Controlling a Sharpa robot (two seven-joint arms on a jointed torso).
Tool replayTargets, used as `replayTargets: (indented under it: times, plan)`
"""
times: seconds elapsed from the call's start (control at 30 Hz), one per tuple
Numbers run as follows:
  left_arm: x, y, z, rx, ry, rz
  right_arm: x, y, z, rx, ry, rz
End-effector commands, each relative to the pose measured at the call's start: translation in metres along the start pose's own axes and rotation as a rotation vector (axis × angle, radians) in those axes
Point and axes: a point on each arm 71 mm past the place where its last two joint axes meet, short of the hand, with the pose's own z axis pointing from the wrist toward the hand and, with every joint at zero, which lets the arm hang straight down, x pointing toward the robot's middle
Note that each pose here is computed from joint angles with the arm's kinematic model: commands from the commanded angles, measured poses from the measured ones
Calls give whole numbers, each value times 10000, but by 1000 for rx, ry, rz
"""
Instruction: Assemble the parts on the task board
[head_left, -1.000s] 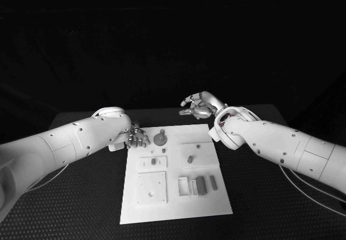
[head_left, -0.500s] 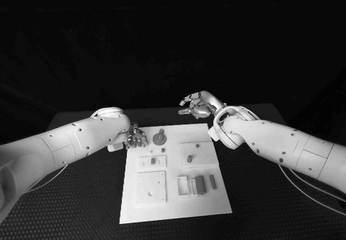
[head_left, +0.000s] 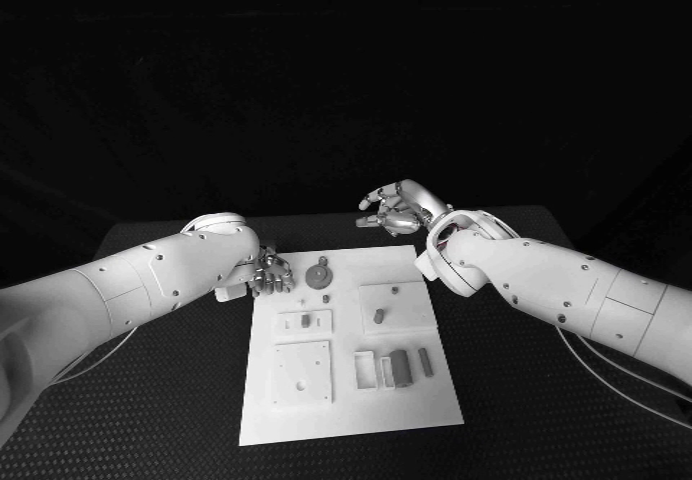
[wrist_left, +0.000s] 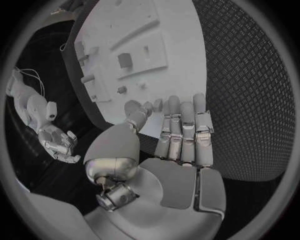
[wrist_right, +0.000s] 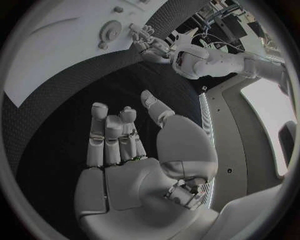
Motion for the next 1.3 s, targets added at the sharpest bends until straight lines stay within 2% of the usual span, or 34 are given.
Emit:
replayTargets:
  times: [0.03, 0.87, 1.1, 1.3]
  plan:
    - [14, -40, 0, 23, 12, -8, 14, 13, 2, -6, 14, -1]
    - [-4, -19, 3, 22, -1, -26, 18, 13, 4, -6, 17, -1]
    - [-14, 17, 3, 16, -4, -31, 16, 9, 3, -4, 18, -1]
    - [-15, 88, -5, 5, 17, -86, 3, -5, -3, -2, 17, -3]
